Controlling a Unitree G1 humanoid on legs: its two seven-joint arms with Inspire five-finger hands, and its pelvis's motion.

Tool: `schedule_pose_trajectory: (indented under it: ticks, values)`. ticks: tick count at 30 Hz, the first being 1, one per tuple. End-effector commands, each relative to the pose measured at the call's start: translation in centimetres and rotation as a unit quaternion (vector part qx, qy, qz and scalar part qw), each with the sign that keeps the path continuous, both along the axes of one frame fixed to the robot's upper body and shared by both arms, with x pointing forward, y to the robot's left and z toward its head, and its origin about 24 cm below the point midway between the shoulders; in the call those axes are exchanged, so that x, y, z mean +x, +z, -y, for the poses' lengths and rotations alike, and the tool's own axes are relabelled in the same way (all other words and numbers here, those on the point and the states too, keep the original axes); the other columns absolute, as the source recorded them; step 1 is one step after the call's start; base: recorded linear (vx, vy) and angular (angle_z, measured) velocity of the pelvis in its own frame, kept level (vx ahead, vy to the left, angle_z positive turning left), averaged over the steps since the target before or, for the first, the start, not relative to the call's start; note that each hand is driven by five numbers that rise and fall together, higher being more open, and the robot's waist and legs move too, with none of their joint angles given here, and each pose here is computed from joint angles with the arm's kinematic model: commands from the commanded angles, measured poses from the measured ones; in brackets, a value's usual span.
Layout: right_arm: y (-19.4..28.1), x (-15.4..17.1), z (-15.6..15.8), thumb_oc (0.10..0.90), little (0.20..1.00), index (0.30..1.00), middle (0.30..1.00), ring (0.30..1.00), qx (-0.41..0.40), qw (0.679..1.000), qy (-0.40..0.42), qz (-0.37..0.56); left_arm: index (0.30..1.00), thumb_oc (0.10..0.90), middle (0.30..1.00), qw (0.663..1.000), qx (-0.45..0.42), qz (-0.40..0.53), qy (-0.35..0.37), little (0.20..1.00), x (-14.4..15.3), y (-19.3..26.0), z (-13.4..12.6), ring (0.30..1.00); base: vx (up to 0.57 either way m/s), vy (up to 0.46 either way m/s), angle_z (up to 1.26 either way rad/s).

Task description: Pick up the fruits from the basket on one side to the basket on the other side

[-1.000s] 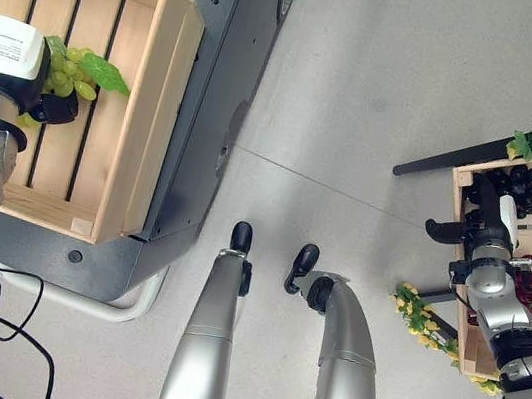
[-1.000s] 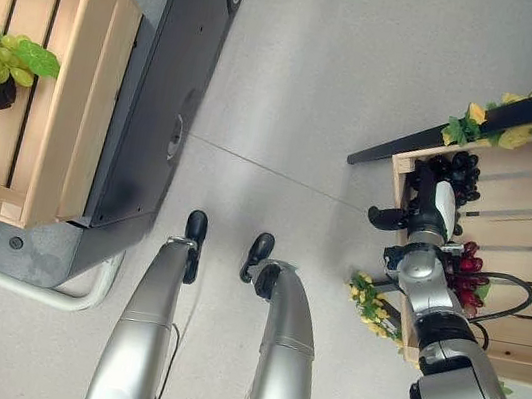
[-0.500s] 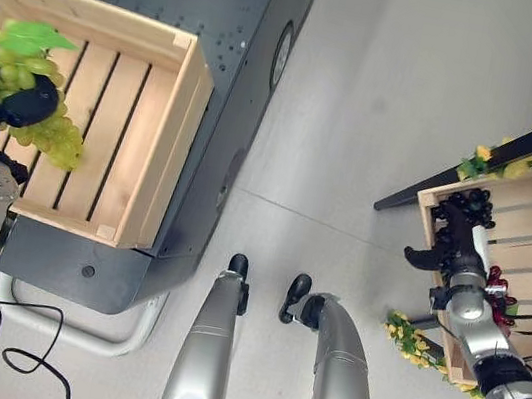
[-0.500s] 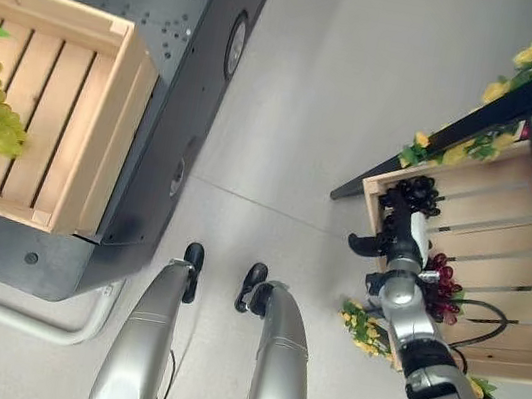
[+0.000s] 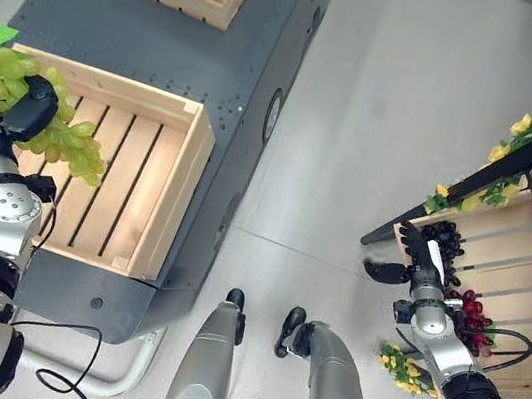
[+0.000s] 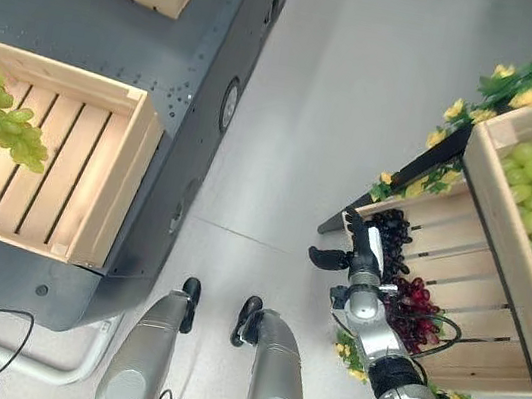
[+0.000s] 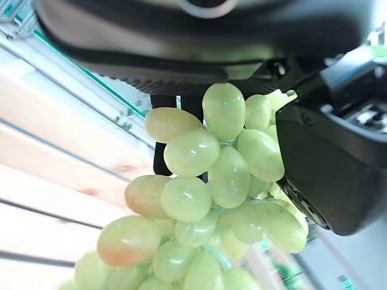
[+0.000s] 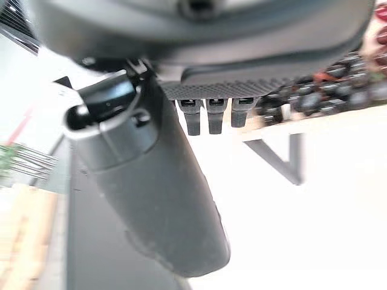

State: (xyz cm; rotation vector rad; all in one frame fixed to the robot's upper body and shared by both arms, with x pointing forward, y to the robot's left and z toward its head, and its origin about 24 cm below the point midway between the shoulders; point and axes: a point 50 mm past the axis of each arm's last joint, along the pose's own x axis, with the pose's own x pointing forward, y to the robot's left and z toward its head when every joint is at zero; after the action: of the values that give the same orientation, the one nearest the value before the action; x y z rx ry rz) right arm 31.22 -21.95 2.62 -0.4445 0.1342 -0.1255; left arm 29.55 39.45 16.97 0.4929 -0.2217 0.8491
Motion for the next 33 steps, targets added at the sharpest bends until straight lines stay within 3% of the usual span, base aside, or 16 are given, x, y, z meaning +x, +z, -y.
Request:
schedule_pose_trajectory:
  ticks: [1,13,19,33]
  values:
    - [3.4,0.7,-0.4,0.800,0.900,0.900,0.900,0.900,-0.012,0.996,0.041,0.084,0.300,0.400,0.300,0.979,0.053,0.193,-0.038,0.300,-1.2,7.1,0.7,0.300,0.06,-0.080,0.03]
    - [6.9,0.8,-3.3,0.800,0.900,0.900,0.900,0.900,0.044,0.977,0.180,0.104,0.300,0.400,0.300,0.946,0.163,0.204,-0.191,0.300,-0.4,10.8,5.3,0.300,0.07,-0.084,-0.01]
    - [11.4,1.8,-6.4,0.800,0.900,0.900,0.900,0.900,0.043,0.939,0.321,0.116,0.300,0.400,0.300,0.922,0.198,0.199,-0.265,0.300,1.1,14.3,7.8,0.300,0.01,-0.073,0.00]
    - [18.5,4.6,-10.9,0.800,0.900,0.900,0.900,0.900,0.210,0.885,0.406,0.092,0.300,0.400,0.300,0.882,0.225,0.157,-0.383,0.300,5.2,17.0,14.5,0.300,0.00,-0.053,-0.03]
